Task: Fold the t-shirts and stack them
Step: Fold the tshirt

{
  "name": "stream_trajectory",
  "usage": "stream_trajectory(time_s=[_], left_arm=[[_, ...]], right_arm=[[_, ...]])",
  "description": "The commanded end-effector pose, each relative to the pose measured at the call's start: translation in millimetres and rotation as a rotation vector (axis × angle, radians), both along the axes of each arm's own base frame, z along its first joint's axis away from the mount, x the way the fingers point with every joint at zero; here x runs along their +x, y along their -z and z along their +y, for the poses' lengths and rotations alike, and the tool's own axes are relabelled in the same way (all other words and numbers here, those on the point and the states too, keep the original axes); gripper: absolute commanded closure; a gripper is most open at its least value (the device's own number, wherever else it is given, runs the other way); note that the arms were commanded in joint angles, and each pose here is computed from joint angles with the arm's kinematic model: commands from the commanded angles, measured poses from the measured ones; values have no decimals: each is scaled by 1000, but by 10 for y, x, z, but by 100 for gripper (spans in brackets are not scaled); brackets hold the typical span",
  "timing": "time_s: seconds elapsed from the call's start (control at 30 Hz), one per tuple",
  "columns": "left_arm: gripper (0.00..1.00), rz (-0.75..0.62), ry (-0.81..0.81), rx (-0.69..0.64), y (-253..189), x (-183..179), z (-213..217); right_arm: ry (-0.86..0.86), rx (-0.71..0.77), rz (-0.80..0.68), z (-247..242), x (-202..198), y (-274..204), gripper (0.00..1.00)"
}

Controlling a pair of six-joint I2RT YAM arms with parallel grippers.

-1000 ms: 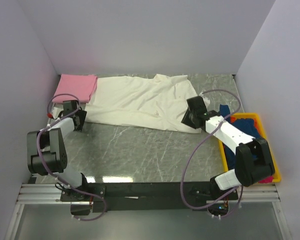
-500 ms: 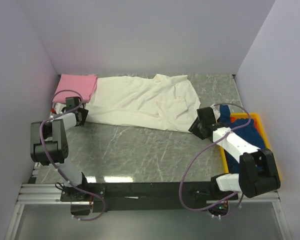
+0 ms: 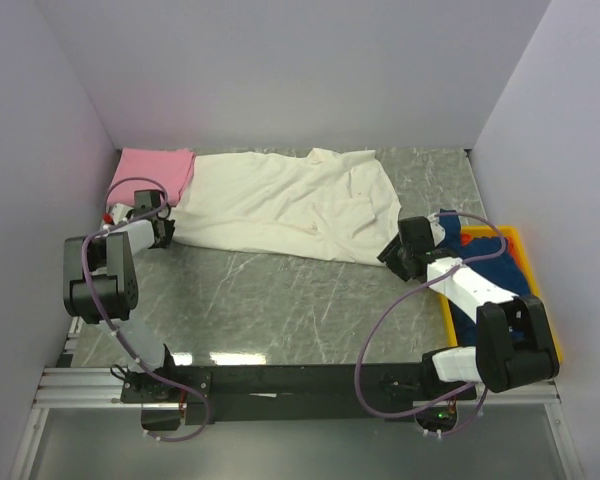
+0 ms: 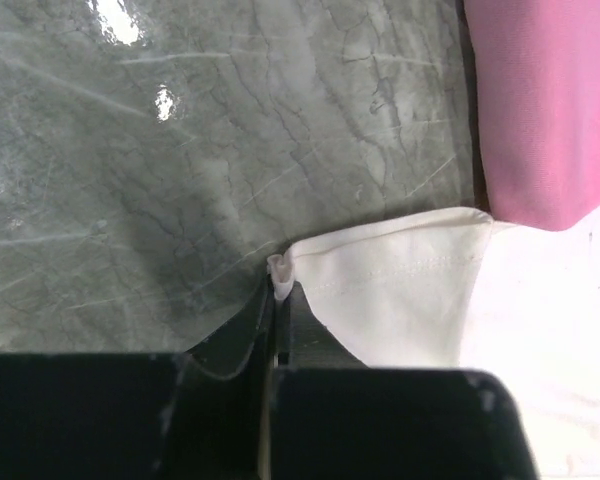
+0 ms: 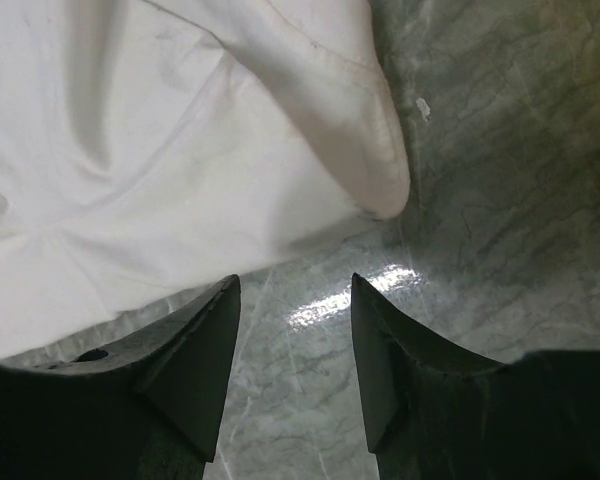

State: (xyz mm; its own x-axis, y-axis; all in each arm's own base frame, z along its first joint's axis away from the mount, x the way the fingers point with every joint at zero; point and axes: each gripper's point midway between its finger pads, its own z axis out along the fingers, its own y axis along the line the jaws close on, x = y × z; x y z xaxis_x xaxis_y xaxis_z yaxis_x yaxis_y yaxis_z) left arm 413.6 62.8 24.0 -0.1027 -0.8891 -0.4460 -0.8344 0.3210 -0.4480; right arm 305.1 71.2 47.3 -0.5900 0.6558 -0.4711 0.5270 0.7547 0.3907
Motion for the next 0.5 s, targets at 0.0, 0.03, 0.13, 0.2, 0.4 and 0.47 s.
stream_trajectory(time_s=[0.0,0.03,0.13,0.2,0.4,0.47], left_arm=[[99,123,5,11,199,-225,2],[99,130,5,12,202,-237,4],[99,132,7,10,195,-226,-4],[99,129,9,1,197,-217,-20],[99,139,7,-3,209,-242,-20],[99,140,14,0,209,-247,-26]], right_arm=[[57,-4,-35,-70,98,24,45],[58,-6,-21,-71,94,43,45],[67,-5,5,-79,48,112,45],[80,-18,-6,-110,59,98,45],[119,-50,-4,-192,147,126,46],[124,-55,-13,-199,181,134,47]])
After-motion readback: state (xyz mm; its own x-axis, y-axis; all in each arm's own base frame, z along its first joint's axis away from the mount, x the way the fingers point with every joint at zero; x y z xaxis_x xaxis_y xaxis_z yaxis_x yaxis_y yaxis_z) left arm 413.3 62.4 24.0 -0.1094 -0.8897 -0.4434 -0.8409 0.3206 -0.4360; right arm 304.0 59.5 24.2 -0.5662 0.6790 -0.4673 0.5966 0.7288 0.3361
